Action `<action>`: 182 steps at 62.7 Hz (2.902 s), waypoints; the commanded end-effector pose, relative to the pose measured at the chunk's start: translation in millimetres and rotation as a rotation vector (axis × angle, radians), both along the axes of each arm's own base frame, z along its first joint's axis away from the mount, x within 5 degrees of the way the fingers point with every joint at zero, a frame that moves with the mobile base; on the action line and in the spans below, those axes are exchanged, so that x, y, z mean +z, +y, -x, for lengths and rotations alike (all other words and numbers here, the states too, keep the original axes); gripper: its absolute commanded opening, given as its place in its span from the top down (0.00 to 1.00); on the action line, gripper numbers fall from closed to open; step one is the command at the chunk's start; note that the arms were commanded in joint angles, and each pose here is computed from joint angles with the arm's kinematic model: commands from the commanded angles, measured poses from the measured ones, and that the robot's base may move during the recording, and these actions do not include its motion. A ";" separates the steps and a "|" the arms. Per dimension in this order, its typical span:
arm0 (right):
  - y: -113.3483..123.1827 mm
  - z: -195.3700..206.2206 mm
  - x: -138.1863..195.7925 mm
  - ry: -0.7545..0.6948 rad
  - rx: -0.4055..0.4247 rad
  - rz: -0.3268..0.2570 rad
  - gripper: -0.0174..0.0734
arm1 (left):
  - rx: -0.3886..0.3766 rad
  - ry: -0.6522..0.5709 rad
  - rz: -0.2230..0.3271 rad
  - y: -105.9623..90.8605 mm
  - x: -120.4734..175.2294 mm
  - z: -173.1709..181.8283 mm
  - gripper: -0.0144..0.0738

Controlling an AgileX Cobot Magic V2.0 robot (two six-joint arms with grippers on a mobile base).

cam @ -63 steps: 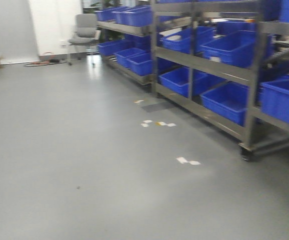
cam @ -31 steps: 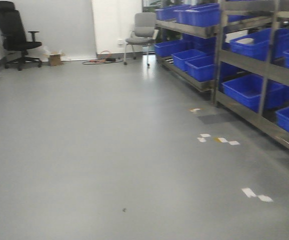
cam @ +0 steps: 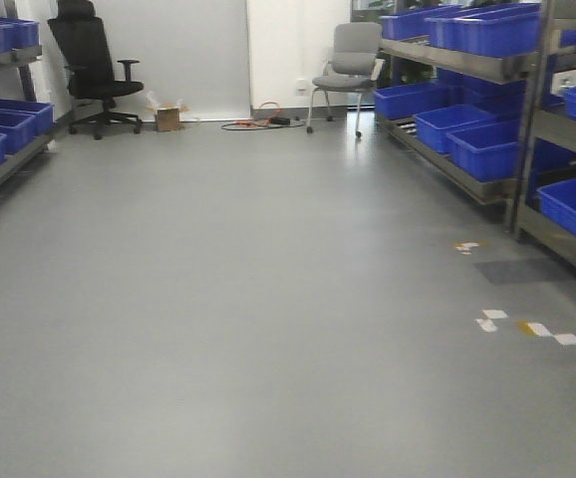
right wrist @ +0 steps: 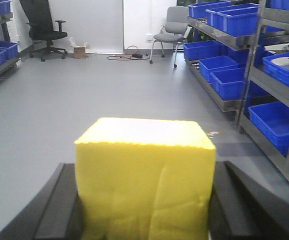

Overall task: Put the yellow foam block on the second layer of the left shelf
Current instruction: 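Drive along the aisle toward the shelf rack of blue bins, then turn the base to face the shelf rack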

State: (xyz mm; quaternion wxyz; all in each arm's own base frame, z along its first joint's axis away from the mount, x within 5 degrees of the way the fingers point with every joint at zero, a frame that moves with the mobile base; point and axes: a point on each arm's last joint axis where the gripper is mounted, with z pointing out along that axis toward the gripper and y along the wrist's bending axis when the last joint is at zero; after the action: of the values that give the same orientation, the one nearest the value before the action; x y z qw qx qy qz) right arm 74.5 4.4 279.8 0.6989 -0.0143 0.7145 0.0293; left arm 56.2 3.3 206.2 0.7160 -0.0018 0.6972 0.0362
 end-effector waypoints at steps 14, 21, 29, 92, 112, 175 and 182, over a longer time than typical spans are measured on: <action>0.5 0.4 18.2 -0.119 0.003 0.015 0.31 | -0.011 -0.077 0.007 -1.0 0.6 0.9 0.68; 0.5 0.4 18.2 -0.119 0.003 0.015 0.31 | -0.011 -0.077 0.007 -1.0 0.6 0.9 0.68; 0.5 0.4 18.2 -0.119 0.003 0.015 0.31 | -0.011 -0.077 0.007 -1.0 0.6 0.9 0.68; 0.5 0.4 18.2 -0.119 0.003 0.015 0.31 | -0.011 -0.077 0.007 -1.0 0.6 0.9 0.68; 0.5 0.4 18.2 -0.119 0.003 0.015 0.31 | -0.011 -0.077 0.007 -1.0 0.6 0.9 0.68; 0.5 0.4 18.2 -0.119 0.003 0.015 0.31 | -0.011 -0.077 0.007 -1.0 0.6 0.9 0.68; 0.5 0.4 18.2 -0.119 0.003 0.015 0.31 | -0.011 -0.077 0.007 -1.0 0.6 0.9 0.68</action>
State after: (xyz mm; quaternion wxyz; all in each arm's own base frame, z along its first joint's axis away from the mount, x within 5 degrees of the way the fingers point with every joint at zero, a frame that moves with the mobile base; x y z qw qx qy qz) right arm 74.5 4.3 279.8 0.6989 -0.0148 0.7144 0.0286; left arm 56.2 3.3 206.2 0.7160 -0.0018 0.6972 0.0362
